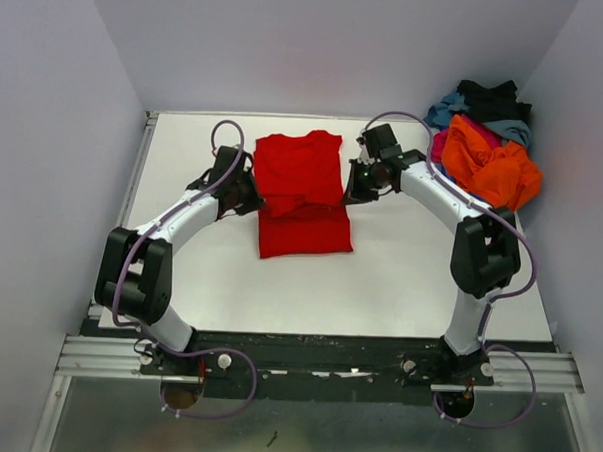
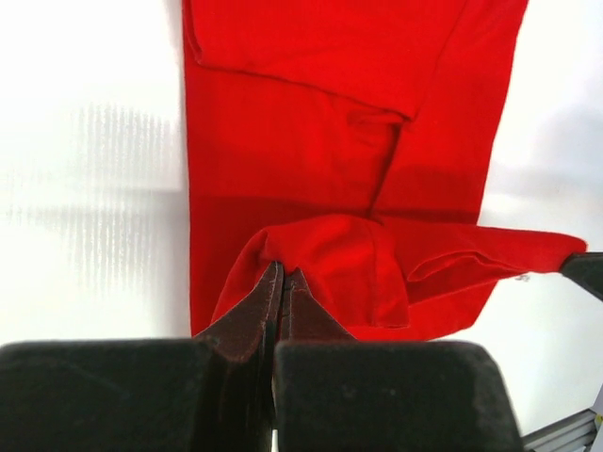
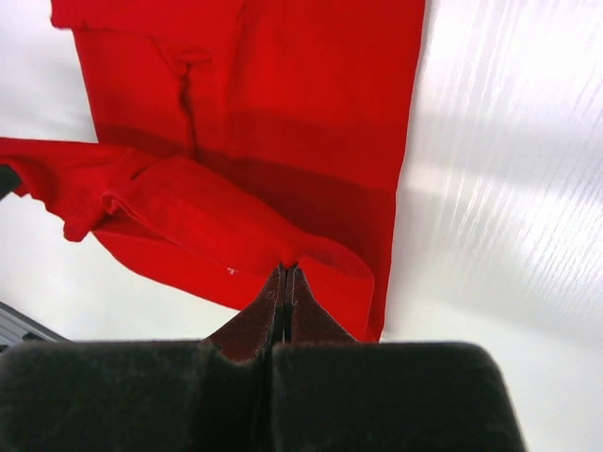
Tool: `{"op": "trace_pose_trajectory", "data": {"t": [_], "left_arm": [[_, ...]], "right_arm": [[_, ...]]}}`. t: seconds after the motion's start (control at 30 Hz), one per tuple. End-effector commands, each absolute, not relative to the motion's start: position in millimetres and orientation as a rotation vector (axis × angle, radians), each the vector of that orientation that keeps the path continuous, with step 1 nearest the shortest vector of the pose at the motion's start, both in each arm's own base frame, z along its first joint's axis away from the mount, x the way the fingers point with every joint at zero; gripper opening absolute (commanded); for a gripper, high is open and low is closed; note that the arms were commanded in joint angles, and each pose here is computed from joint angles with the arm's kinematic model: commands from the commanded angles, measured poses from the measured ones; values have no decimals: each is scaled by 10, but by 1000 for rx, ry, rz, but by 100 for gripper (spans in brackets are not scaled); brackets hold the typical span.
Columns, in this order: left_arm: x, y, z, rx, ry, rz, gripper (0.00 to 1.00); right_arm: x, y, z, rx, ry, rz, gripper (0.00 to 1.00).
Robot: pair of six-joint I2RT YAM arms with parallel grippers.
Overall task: Fold and stack the t-shirts
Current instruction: Fold the folded rectangular tshirt in 1/3 of the way, then grab one side of the 2/3 rectangular tshirt with both arms
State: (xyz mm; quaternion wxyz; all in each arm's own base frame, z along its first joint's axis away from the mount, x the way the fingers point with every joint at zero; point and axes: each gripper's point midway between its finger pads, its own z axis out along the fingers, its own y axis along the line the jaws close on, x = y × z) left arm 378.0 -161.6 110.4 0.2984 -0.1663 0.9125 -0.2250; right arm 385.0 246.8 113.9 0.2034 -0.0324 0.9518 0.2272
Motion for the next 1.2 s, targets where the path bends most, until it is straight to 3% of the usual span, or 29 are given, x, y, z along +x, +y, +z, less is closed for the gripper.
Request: {"op": "trace_pose_trajectory", "data": {"t": [0.0,0.4,0.43,0.47,0.5,0.53,0.57,0.63,0.8,0.97,1.07,1.17], "left_arm": [[3915,-1567,1108,-436,2397,-604,0],[4125,-1644,952,-451,2397,-671,0],[4154,-1656,932,-448,2403,-672,12],[4180,-1657,915,-440,2404,-666,43],[4203,-1632,878,-451,2412,-645,67],[4235,-1625,905,-447,2403,-637,86],[4244,-1623,936,-429,2394,-636,99],[4205,-1577,1005,-425,2368,-618,99],[3753,-1482,927,-467,2376,-630,97],[3313,-1531,834,-491,2378,-712,80],[3168,-1569,670,-491,2429,-701,77],[3102,-1632,548,-486,2455,-720,71]], "right_arm": [[4038,2454,1184,-88,2632,635,1],[4275,2492,1076,-75,2635,655,1],[4311,2504,1071,-75,2628,661,3],[4351,2494,1038,-60,2628,652,16],[4378,2475,1019,-42,2630,636,43],[4405,2459,1030,-26,2622,630,63],[4386,2443,1015,-23,2616,627,71],[4336,2420,1069,-18,2581,638,78],[4039,2317,1184,-22,2532,668,79],[3602,2228,996,-55,2589,712,67],[3426,2213,849,-60,2627,743,50],[3369,2165,689,-62,2661,718,47]]}}
